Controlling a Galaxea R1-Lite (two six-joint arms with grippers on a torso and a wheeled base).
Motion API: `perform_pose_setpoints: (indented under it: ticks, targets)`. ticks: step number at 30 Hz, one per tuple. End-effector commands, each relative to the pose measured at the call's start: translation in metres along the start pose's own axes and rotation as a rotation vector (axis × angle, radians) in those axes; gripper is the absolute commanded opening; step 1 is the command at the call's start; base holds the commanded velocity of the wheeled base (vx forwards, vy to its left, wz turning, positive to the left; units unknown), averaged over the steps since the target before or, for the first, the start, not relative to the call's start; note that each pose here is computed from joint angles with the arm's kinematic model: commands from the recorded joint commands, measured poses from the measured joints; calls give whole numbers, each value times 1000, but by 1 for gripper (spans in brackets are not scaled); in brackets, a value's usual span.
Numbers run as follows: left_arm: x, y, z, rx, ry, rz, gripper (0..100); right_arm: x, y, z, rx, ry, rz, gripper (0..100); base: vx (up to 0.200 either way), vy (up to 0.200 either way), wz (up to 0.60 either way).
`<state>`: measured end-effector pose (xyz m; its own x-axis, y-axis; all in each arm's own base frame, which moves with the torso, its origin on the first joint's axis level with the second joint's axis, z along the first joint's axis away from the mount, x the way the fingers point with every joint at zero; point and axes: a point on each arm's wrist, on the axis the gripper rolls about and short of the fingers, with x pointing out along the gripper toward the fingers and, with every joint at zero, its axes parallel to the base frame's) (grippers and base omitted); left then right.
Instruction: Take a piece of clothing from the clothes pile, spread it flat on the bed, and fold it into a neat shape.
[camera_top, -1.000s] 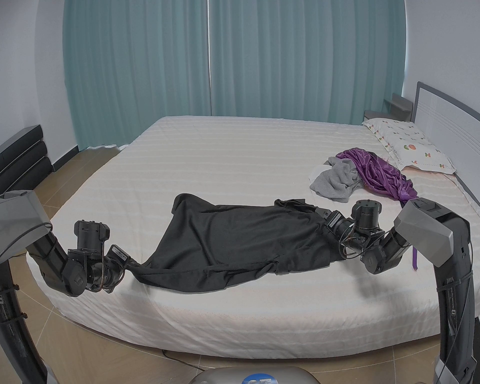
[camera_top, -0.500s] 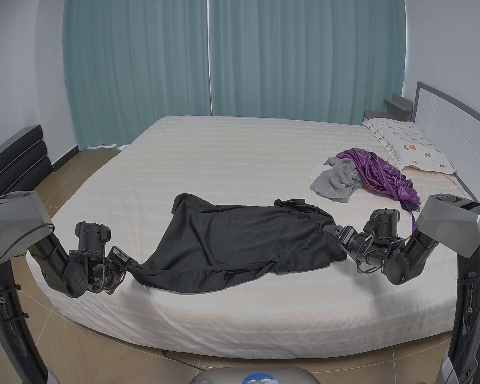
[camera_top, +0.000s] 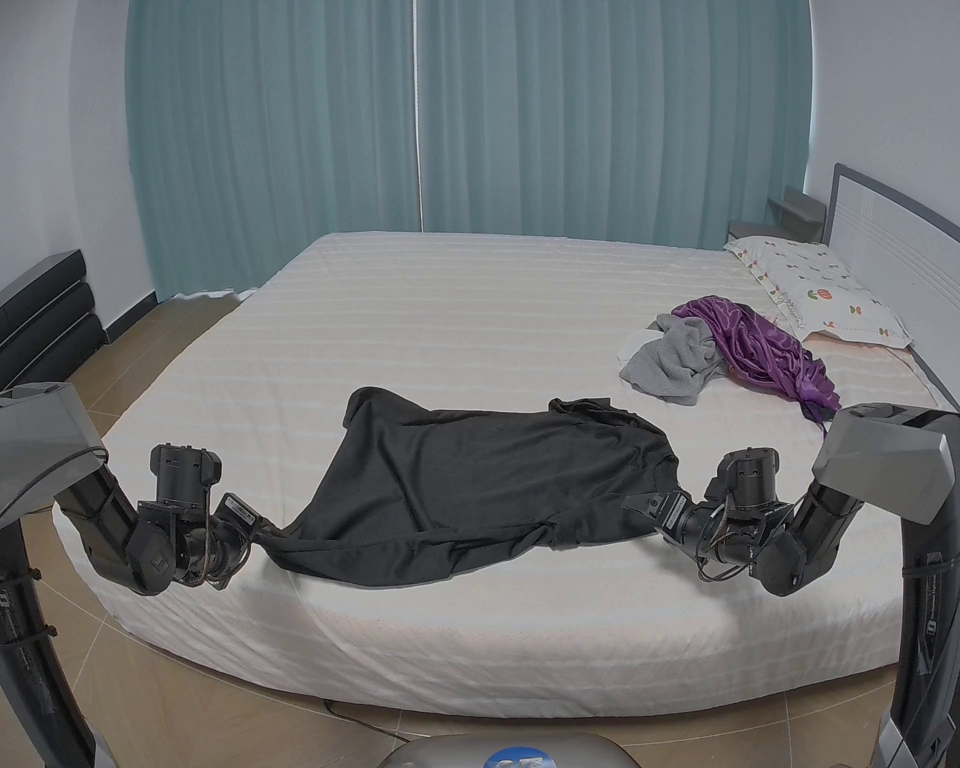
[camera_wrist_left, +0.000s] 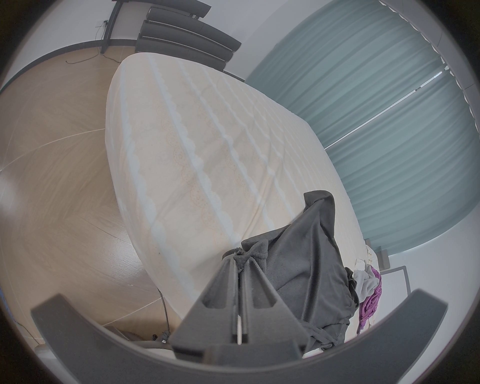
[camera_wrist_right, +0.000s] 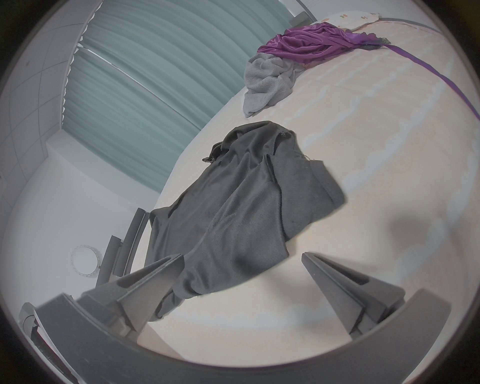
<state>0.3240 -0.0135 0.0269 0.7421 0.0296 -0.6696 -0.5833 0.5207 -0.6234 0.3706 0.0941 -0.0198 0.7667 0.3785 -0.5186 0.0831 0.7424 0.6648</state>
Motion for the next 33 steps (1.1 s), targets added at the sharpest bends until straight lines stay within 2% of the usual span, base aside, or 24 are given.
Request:
perform_pose_setpoints:
  ticks: [1, 4, 5, 17, 26, 33]
  targets:
    - [0, 0, 0, 0, -1, 0, 0, 18, -5, -6, 1, 11, -19, 100, 0, 0, 0]
    - [0, 0, 0, 0, -2, -2, 0, 21, -4, -6, -1, 8, -30, 100, 0, 0, 0]
    - [1, 0, 0, 0, -1, 0, 0, 21, -4, -6, -1, 8, -32, 0, 0, 0, 0]
    - [0, 0, 0, 0, -2, -2, 0, 3, -1, -6, -2, -7, -60, 0, 0, 0, 0]
    - [-1, 0, 0, 0, -2, -2, 0, -26, 13, 5, -1, -29, -27, 0, 0, 0, 0]
    - [-2, 0, 0, 0, -2, 0, 0, -61, 14, 4, 15, 26, 15, 0, 0, 0, 0]
